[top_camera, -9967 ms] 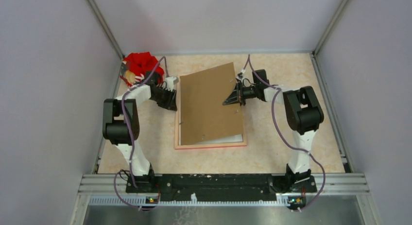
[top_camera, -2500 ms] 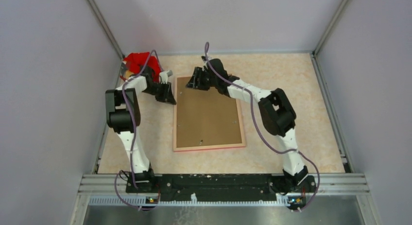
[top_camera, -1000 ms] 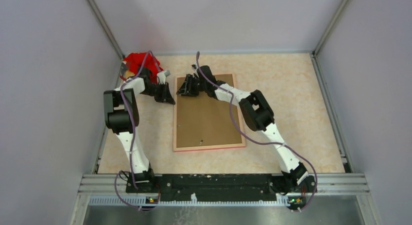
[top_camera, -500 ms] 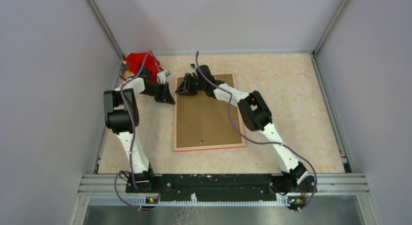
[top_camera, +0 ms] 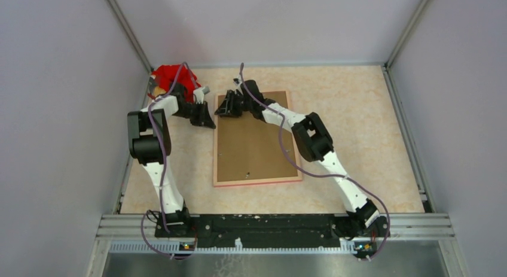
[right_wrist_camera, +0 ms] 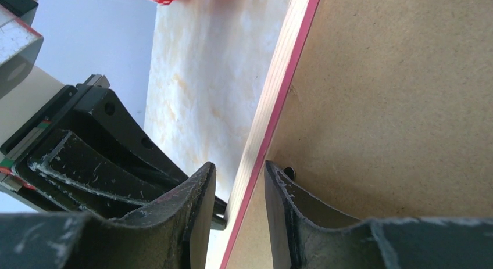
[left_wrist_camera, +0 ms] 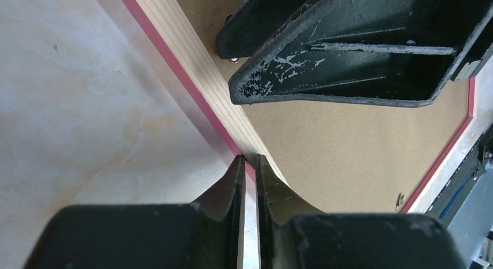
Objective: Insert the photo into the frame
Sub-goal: Install the photo frame at the center of the board.
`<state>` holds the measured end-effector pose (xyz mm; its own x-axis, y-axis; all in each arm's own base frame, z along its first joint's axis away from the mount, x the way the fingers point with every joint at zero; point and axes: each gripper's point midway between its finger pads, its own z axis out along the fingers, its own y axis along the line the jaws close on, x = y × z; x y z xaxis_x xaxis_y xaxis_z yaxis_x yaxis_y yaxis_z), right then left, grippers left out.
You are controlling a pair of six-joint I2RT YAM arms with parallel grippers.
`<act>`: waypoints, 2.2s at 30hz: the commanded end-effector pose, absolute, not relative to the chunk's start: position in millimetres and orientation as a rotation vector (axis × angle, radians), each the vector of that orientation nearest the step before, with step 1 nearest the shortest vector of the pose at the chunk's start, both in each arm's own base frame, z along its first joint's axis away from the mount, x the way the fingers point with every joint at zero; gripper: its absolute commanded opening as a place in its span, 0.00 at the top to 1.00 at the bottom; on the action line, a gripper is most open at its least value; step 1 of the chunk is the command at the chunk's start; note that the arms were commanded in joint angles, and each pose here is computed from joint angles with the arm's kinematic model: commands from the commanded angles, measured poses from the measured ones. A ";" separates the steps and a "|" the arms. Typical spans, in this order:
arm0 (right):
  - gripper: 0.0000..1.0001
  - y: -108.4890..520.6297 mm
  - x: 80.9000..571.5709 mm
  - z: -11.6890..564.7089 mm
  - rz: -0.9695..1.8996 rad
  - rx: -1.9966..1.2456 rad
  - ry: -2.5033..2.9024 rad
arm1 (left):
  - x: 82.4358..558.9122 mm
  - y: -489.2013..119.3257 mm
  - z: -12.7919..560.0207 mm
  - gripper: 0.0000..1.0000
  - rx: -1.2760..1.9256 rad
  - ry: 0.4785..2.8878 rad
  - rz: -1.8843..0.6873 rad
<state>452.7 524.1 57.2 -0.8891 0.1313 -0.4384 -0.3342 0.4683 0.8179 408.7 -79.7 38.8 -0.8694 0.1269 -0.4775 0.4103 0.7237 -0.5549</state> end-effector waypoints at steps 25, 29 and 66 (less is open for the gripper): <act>0.61 497.9 452.0 64.5 1.246 -0.257 2.247 | 390.3 -78.8 24.8 0.87 0.462 2.571 -0.908; 0.61 498.5 456.3 57.6 1.228 -0.243 2.250 | 389.9 -79.3 24.2 0.87 0.460 2.571 -0.913; 0.65 511.9 459.1 29.3 1.319 -0.179 2.293 | 392.7 -79.8 23.4 0.87 0.463 2.569 -0.920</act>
<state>458.7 514.5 54.3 -0.8612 0.1368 -0.4896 -0.3694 0.4932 0.7876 408.0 -79.1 39.9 -0.8606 0.1303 -0.4924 0.4207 0.7268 -0.5429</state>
